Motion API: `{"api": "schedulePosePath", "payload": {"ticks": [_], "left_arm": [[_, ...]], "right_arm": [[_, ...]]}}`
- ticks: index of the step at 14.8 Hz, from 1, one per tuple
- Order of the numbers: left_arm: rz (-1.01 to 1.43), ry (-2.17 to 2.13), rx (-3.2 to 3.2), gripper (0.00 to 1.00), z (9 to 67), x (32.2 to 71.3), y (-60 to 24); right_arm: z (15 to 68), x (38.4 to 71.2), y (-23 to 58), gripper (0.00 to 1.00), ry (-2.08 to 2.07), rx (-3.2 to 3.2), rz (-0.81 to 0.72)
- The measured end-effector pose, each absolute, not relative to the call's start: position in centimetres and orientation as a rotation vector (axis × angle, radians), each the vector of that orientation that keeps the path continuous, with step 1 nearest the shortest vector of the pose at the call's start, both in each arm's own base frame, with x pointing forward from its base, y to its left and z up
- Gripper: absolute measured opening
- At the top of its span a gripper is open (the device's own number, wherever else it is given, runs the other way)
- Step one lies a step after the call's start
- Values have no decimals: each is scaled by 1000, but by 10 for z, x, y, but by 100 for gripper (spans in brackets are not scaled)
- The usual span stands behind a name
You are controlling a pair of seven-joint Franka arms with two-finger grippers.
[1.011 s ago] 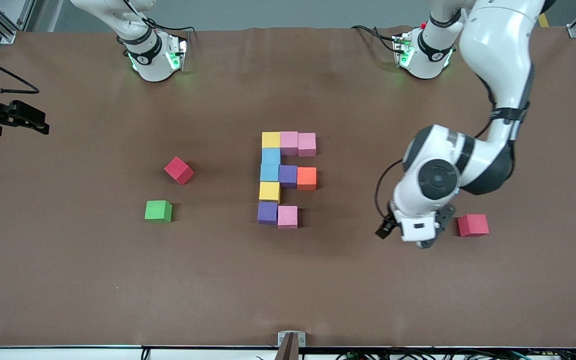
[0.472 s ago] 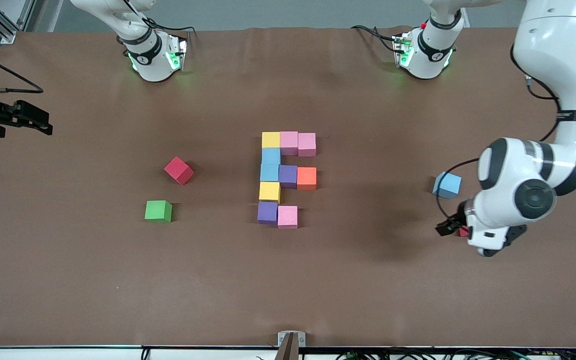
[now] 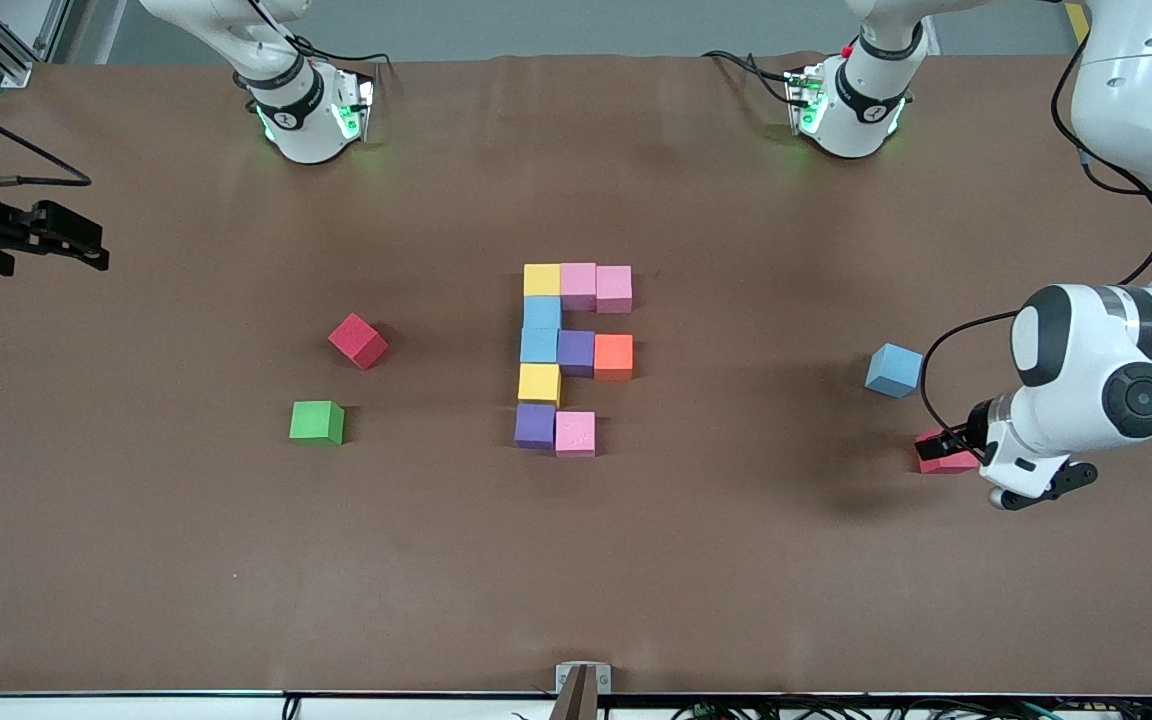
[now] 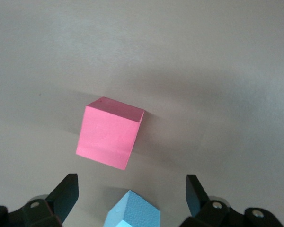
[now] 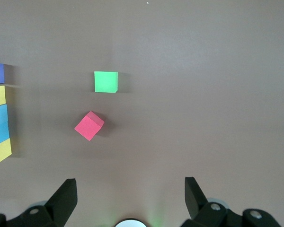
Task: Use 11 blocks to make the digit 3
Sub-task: 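Move the left gripper to the red cube and grasp it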
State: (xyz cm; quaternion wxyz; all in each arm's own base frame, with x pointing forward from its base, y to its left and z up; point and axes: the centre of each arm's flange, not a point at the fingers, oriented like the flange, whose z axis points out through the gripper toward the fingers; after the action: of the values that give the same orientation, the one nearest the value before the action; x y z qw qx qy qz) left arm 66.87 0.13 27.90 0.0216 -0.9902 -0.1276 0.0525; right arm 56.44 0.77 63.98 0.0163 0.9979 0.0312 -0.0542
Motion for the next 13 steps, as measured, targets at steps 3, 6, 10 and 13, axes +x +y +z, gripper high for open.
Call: {"api": "schedulePosePath", "payload": {"ticks": [3, 6, 10, 13], "left_arm": [[121, -254, -3101, 100, 270, 673, 2], [107, -170, -3106, 100, 249, 675, 6], [106, -77, -3097, 100, 240, 676, 36], [109, -37, -3101, 100, 238, 676, 52]], "right_arm": [[642, 568, 5, 100, 90, 3105, -119], [643, 569, 5, 100, 90, 3106, -101], [644, 569, 6, 100, 93, 3108, -98], [645, 568, 6, 100, 93, 3108, -100]]}}
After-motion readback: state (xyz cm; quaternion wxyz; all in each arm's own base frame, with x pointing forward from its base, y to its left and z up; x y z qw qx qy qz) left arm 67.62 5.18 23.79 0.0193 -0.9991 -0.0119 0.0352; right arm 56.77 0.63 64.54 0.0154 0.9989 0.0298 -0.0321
